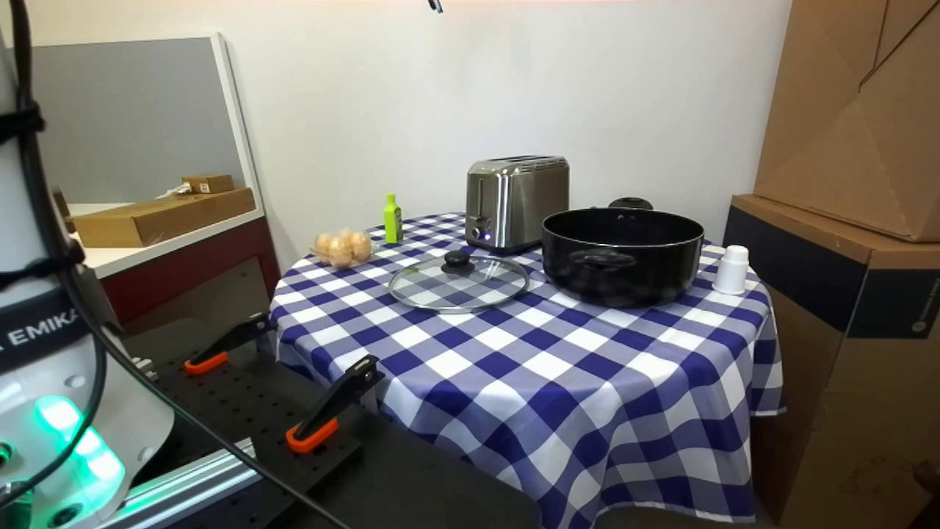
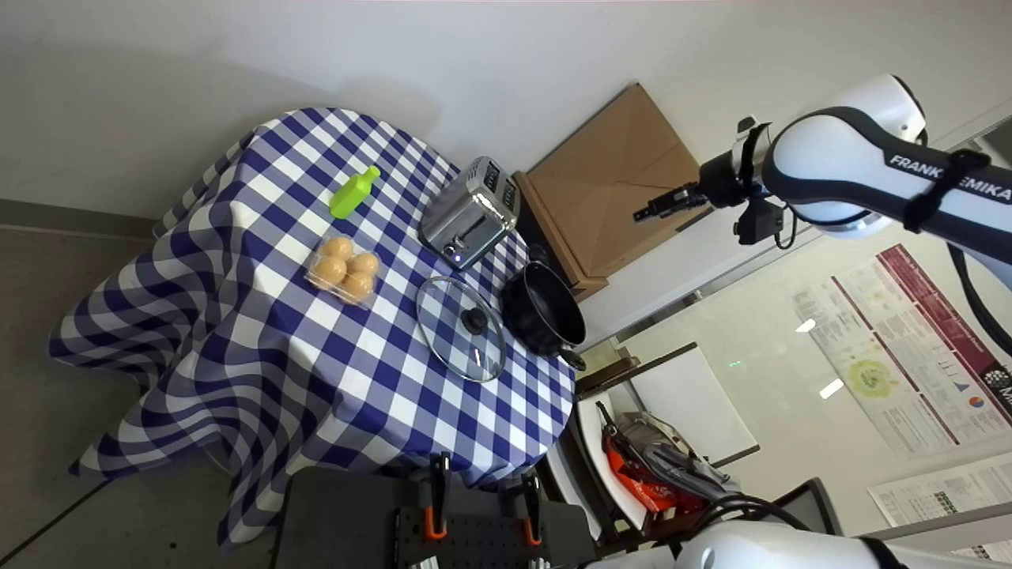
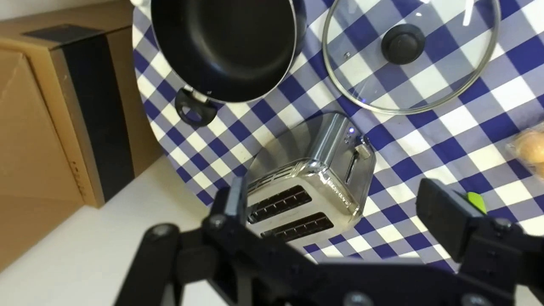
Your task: Move the green bottle to the right
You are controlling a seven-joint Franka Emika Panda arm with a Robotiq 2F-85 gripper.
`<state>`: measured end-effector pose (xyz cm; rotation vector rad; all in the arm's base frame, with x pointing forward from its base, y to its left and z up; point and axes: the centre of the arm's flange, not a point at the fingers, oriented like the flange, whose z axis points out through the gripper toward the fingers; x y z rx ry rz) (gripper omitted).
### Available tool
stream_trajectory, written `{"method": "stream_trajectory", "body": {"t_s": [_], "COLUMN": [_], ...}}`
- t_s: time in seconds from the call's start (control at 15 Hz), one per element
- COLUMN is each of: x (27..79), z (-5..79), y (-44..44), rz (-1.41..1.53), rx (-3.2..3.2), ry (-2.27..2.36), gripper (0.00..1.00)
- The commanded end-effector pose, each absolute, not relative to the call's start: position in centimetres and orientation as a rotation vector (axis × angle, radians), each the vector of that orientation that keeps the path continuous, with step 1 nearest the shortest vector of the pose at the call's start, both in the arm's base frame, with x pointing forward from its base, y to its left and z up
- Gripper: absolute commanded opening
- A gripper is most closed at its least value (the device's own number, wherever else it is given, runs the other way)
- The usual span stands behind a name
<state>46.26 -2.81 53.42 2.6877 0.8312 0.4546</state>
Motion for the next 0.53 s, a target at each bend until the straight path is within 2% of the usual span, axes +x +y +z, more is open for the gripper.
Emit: {"method": "stream_trajectory", "body": {"t_s": [0.0, 0.47], "x": [52.0, 53.5], "z": [53.6, 50.1], "y": [-1.6, 3.5], "rz": [0.483, 0.576], "rx": [2.556, 2.453], "ry": [1.000, 1.162], "gripper": [1.00, 1.00]}}
